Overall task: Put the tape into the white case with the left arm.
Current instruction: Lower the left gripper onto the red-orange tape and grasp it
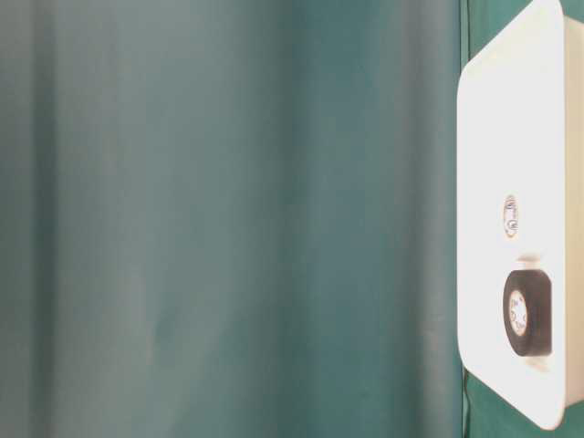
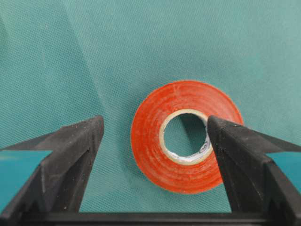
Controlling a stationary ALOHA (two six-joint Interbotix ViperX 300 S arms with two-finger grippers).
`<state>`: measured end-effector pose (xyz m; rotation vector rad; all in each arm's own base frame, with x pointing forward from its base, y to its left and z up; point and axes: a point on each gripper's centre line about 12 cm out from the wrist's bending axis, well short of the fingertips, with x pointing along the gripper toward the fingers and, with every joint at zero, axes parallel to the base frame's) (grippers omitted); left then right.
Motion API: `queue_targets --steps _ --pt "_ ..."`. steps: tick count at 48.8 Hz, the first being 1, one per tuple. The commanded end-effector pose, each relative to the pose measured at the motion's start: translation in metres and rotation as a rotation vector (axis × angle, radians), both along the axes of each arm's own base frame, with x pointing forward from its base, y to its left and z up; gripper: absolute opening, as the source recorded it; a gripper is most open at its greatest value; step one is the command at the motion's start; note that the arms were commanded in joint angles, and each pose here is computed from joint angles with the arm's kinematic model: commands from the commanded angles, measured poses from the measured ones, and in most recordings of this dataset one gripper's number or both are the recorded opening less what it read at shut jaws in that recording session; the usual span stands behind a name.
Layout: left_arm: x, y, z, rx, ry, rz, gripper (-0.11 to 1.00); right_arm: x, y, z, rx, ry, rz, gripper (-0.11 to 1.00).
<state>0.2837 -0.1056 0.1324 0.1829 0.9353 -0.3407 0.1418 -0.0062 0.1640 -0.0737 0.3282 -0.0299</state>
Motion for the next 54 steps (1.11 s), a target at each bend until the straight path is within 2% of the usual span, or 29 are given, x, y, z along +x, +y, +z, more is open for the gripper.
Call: queue_targets --steps 1,15,25,28,31,40,54 --pt "0.008 -0.001 0.002 -0.002 -0.014 0.003 0.89 0.002 0.0 0.005 0.0 -0.015 -0.001 -0.09" --pt "0.022 -0.003 -0.022 0.025 0.051 0.007 0.89 0.002 0.0 0.005 0.0 -0.015 -0.001 -0.09" --pt "0.027 -0.004 -0.027 0.057 0.053 -0.036 0.86 0.002 0.0 0.005 0.001 -0.015 -0.001 -0.09" --pt "0.027 -0.004 -0.026 0.058 0.049 -0.04 0.81 0.002 0.0 0.005 0.001 -0.015 -0.001 -0.09" --pt "0.027 -0.004 -0.025 0.057 0.046 -0.039 0.71 0.002 0.0 0.005 0.003 -0.015 0.0 -0.09" --pt "0.026 -0.004 -0.022 0.054 0.039 -0.039 0.27 0.002 0.0 0.004 0.001 -0.014 0.0 -0.09" --pt "0.026 -0.004 -0.017 0.048 0.031 -0.035 0.26 0.002 0.0 0.005 0.001 -0.015 -0.001 -0.09"
